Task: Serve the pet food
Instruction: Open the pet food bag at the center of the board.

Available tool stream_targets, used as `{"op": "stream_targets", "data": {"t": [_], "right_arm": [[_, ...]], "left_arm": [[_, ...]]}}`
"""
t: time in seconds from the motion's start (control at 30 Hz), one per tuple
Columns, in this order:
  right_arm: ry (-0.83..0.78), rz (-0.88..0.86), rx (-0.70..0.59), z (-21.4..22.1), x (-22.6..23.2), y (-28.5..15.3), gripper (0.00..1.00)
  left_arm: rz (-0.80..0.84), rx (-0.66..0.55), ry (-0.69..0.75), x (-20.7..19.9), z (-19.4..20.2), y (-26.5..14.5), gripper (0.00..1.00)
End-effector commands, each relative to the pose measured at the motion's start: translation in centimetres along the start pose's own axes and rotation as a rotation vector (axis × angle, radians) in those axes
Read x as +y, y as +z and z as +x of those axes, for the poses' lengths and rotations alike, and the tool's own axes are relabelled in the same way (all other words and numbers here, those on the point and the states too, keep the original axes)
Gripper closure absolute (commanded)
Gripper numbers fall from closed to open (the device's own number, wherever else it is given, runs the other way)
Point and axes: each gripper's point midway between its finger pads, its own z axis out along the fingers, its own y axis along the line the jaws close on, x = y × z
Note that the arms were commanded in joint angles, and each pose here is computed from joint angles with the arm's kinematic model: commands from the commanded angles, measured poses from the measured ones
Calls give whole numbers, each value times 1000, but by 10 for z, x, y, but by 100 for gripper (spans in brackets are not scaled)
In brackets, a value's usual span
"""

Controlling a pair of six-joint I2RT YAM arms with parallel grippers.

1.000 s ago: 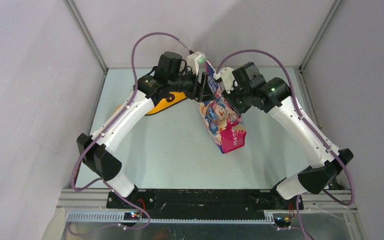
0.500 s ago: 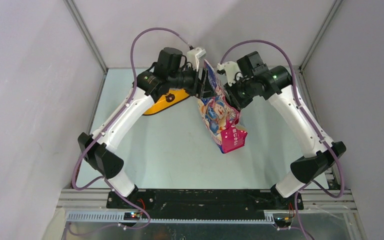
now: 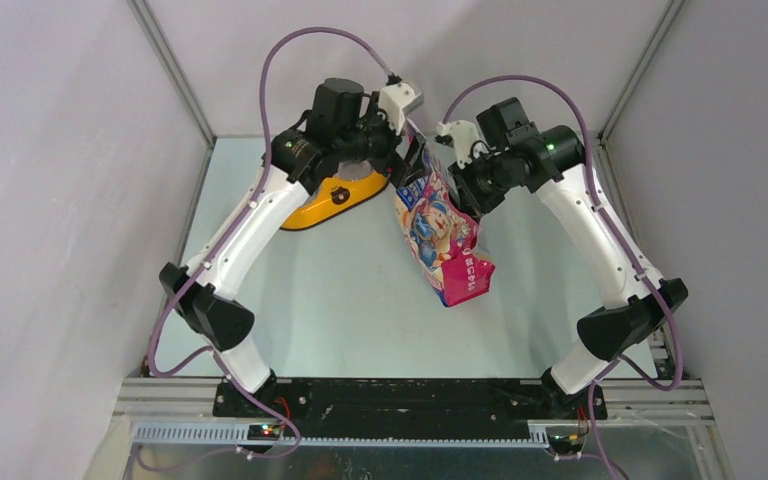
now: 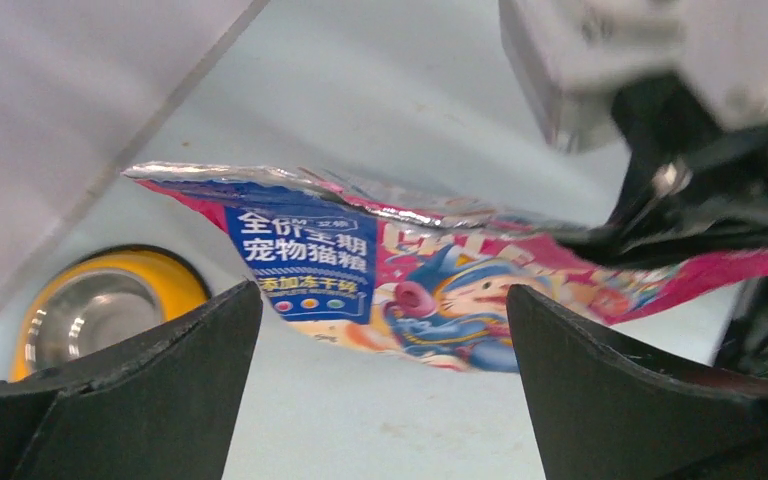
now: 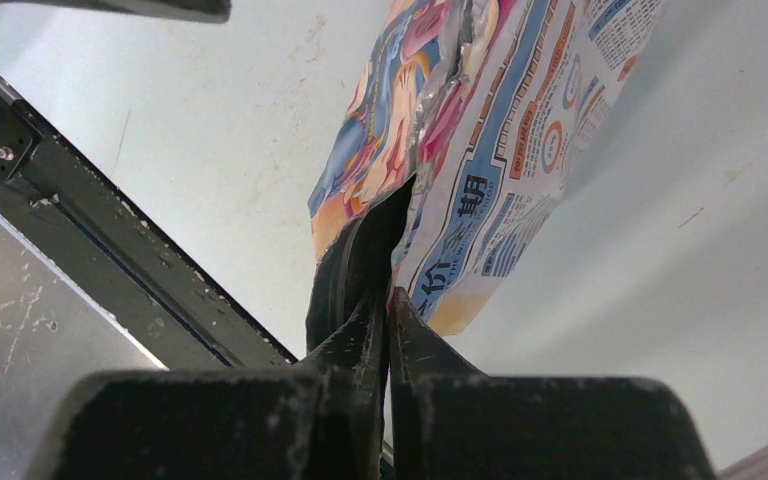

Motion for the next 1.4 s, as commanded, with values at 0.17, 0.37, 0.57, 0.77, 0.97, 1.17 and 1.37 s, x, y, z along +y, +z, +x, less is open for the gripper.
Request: {"op": "stream_targets", "data": {"t": [0.17, 0.37, 0.57, 0.77, 0.97, 1.17, 1.37], "right_arm": [[9, -63, -78, -18, 9, -17, 100], [15, -33, -73, -21, 2, -12, 99], [13, 5, -76, -21, -2, -13, 98], [19, 26, -85, -21, -5, -13, 98], [22, 34, -89, -22, -6, -13, 99], [22, 38, -89, -21, -6, -14, 99], [22, 34, -89, -22, -6, -13, 99]], "left_arm": [[127, 25, 431, -19, 9, -22, 0], [117, 9, -51, -31, 5, -4, 1], [64, 32, -378, -31, 10, 7, 9], [-2, 53, -545, -31, 24, 15, 10], [3, 106, -632, -46, 39, 29, 14], [29, 96, -648, -51, 29, 30, 15], [33, 121, -668, -51, 38, 41, 19]]}}
